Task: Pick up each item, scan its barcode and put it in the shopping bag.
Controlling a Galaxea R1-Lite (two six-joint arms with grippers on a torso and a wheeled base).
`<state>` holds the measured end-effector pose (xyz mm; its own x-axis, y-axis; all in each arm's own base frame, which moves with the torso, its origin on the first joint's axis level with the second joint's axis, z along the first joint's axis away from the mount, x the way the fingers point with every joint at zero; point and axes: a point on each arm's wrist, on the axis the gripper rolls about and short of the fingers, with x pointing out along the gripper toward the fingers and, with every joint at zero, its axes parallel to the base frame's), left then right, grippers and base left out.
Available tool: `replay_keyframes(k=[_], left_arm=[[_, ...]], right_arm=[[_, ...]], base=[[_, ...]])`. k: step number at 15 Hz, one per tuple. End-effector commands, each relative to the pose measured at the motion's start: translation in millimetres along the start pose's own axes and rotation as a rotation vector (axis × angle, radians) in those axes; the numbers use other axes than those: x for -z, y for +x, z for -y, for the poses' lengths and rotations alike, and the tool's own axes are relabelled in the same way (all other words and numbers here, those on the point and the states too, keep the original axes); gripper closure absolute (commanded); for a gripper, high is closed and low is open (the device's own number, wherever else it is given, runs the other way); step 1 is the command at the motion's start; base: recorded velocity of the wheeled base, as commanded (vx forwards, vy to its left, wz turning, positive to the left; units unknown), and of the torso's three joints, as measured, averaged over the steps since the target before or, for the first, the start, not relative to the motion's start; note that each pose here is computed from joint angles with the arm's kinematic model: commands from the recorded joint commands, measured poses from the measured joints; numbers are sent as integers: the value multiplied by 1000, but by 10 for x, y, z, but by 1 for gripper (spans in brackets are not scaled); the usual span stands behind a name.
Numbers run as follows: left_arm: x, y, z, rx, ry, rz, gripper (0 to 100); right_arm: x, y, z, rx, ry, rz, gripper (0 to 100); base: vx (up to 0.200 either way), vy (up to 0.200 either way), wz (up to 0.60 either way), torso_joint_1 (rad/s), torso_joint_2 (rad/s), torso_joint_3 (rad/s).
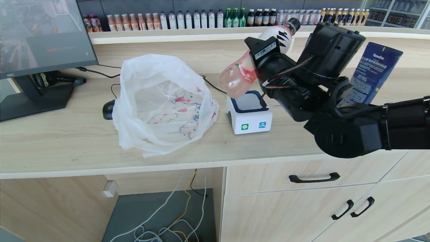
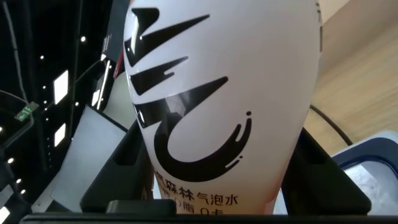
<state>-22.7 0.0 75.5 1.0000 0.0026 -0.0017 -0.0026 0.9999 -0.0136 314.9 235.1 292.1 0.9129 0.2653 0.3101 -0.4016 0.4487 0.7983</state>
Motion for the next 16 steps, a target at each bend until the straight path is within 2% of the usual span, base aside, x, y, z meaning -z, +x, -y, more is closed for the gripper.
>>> replay_keyframes(k=[1, 7, 16], left_arm=[[0, 0, 0, -1, 0, 0, 0], [0, 0, 0, -1, 0, 0, 0], [0, 0, 0, -1, 0, 0, 0]], right_arm=[[104, 34, 86, 17, 0, -18, 100], [177, 65, 193, 53, 64, -15, 100], [144, 65, 268, 73, 126, -8, 100]], base=[[0, 0, 0, 0, 0, 0], [0, 0, 0, 0, 0, 0], [0, 0, 0, 0, 0, 0]])
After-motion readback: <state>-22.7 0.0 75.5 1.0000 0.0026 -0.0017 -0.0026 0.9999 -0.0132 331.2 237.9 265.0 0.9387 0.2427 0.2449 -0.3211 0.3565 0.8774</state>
